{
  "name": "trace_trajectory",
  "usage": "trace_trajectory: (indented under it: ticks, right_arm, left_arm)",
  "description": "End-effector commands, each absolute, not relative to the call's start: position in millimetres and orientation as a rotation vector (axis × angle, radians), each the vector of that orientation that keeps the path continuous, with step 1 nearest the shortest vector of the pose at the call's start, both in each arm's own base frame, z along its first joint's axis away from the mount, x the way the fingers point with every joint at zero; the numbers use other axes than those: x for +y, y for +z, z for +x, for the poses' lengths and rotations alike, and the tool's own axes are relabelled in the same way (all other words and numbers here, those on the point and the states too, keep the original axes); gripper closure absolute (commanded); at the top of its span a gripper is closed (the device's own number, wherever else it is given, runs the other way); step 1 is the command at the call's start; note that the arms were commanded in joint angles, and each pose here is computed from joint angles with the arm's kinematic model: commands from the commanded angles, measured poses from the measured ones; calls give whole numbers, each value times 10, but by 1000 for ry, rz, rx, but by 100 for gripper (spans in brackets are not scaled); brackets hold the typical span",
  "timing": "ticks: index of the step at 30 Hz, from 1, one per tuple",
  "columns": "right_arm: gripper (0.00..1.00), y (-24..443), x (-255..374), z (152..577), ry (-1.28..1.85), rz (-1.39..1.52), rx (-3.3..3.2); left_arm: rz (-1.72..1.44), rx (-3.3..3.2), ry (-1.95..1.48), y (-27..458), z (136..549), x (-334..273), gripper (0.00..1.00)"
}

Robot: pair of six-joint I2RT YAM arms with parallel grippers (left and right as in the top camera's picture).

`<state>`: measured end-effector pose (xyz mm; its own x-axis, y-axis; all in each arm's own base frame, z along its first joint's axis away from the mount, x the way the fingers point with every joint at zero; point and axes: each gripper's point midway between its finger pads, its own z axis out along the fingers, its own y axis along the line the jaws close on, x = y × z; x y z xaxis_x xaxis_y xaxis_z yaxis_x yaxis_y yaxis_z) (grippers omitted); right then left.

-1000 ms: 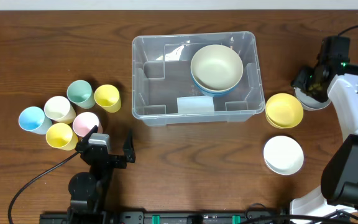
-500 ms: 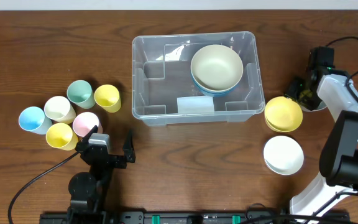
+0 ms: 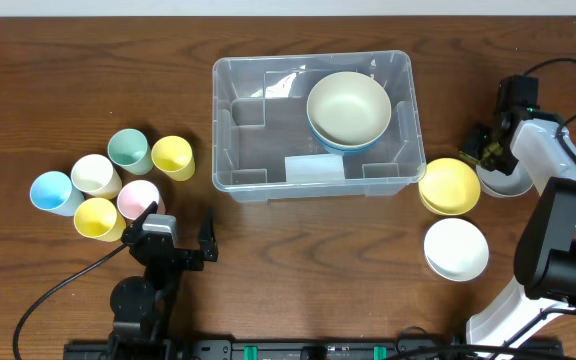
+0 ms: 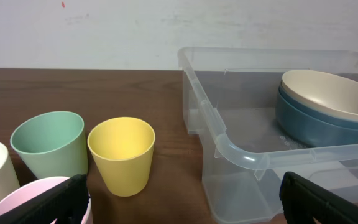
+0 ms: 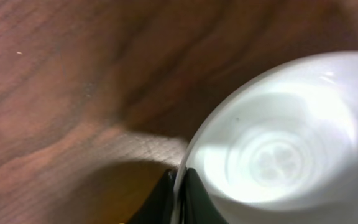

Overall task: Pack container
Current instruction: 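Grasp the small grey bowl with the right gripper, then carry the grey bowl into the left side of the container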

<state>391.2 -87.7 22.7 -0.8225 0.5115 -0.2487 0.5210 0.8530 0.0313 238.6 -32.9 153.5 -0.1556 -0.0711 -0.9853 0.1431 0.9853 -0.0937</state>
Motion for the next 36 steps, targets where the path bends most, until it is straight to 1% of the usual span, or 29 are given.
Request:
trace_trajectory:
  ticks: [1, 6, 12, 16, 19, 23, 27, 31, 36]
  right_arm:
    - [99, 338, -994, 3928, -58, 834, 2767]
    - [99, 725, -1037, 4020, -57, 837, 2750]
    - [99, 1490, -1024, 4134, -27, 810, 2679]
    - [99, 2048, -861, 4148, 62, 728, 2629]
    - [99, 2447, -594, 4135, 151, 612, 2587]
    - [99, 2900, -51, 4074, 246, 414, 2525]
    - [99, 3159, 671, 3991, 338, 174, 2476]
    - [99, 3258, 1527, 3898, 415, -112, 2426]
    - [96, 3154, 2485, 3817, 367, -399, 2341]
  left_arm:
    - [62, 1751, -166, 1378, 2391, -311, 2]
    - [62, 1751, -166, 1378, 2391, -311, 2]
    - [62, 1751, -166, 1378, 2391, -311, 2]
    - [62, 1751, -166, 1378, 2391, -311, 2]
    - [62, 1751, -166, 1378, 2391, -311, 2]
    - [62, 1751, -166, 1378, 2391, -311, 2]
    - [62, 1751, -166, 1378, 2391, -311, 2]
    - [62, 1751, -166, 1378, 2391, -311, 2]
    - [62, 1751, -166, 1378, 2391, -311, 2]
